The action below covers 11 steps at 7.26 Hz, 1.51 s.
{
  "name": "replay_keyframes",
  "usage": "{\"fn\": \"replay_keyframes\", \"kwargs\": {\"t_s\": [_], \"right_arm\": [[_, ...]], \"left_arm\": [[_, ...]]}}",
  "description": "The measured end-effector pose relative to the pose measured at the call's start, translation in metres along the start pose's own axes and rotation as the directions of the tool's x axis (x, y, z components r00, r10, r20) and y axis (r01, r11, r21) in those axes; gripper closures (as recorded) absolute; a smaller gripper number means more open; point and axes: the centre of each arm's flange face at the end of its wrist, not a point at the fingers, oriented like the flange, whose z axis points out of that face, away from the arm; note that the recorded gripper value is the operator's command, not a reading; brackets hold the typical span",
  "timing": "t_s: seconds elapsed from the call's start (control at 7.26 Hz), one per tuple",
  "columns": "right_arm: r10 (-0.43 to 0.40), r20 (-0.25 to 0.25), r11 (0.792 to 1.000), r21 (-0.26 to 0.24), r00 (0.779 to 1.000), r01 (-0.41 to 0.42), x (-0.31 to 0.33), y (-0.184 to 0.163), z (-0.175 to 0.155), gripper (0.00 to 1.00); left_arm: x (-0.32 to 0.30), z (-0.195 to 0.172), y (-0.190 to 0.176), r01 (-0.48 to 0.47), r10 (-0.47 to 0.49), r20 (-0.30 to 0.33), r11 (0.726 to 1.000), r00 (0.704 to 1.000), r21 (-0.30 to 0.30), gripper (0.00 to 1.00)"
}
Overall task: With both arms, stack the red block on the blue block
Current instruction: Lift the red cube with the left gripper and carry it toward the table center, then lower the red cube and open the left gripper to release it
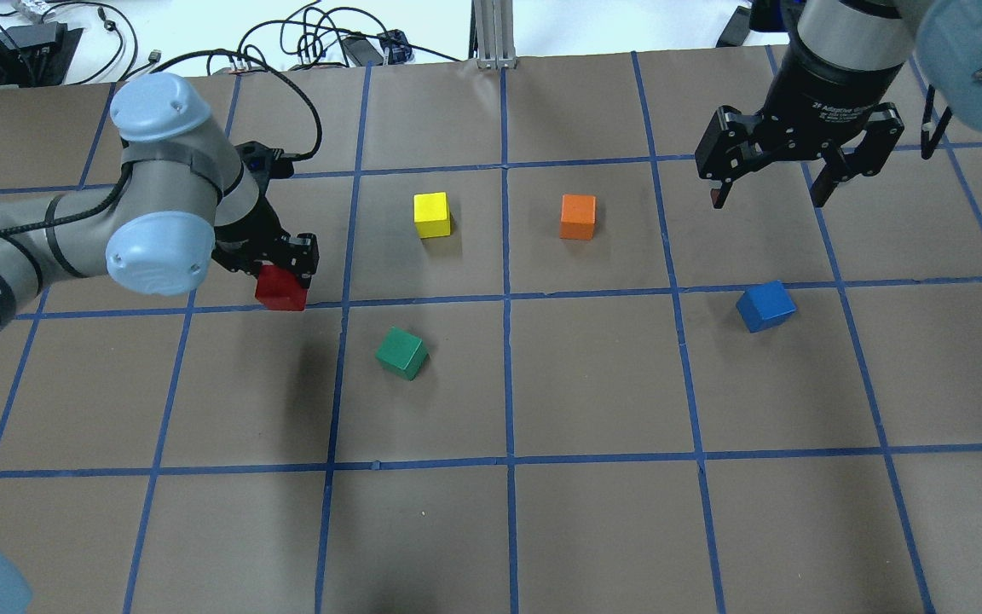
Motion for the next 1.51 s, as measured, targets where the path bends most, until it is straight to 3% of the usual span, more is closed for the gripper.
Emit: {"fn": "replay_keyframes", "kwargs": {"t_s": [0.28, 0.41, 0.83, 1.1, 1.24, 1.51], "right_arm": [[-0.001, -0.001, 1.000, -0.005, 1.000, 0.001, 0.000, 0.001, 0.000, 0.00], [-0.001, 0.000, 1.000, -0.003, 1.000, 0.001, 0.000, 0.000, 0.000, 0.00], [-0.001, -0.001, 1.000, 0.001, 1.000, 0.001, 0.000, -0.001, 0.000, 0.00], [0.002, -0.002, 1.000, -0.005, 1.000, -0.002, 0.001, 0.000, 0.000, 0.00], [0.001, -0.002, 1.000, -0.006, 1.000, -0.001, 0.001, 0.001, 0.001, 0.00], [0.000, -0.003, 1.000, -0.007, 1.000, 0.000, 0.000, 0.001, 0.000, 0.00]], "left_arm": [[0.088, -0.035, -0.024, -0.099, 0.099, -0.010, 0.995, 0.995, 0.031, 1.00], [0.134, -0.036, -0.023, -0.103, 0.104, -0.012, 0.994, 0.995, 0.034, 1.00], [0.244, 0.012, -0.010, -0.069, 0.069, -0.014, 0.997, 0.998, 0.042, 1.00], [0.281, 0.048, 0.002, -0.097, 0.098, -0.002, 0.995, 0.995, 0.027, 1.00], [0.286, 0.065, 0.003, -0.097, 0.097, 0.005, 0.995, 0.995, 0.018, 0.01], [0.289, 0.086, -0.001, -0.064, 0.064, 0.013, 0.998, 0.998, 0.008, 0.00]]}}
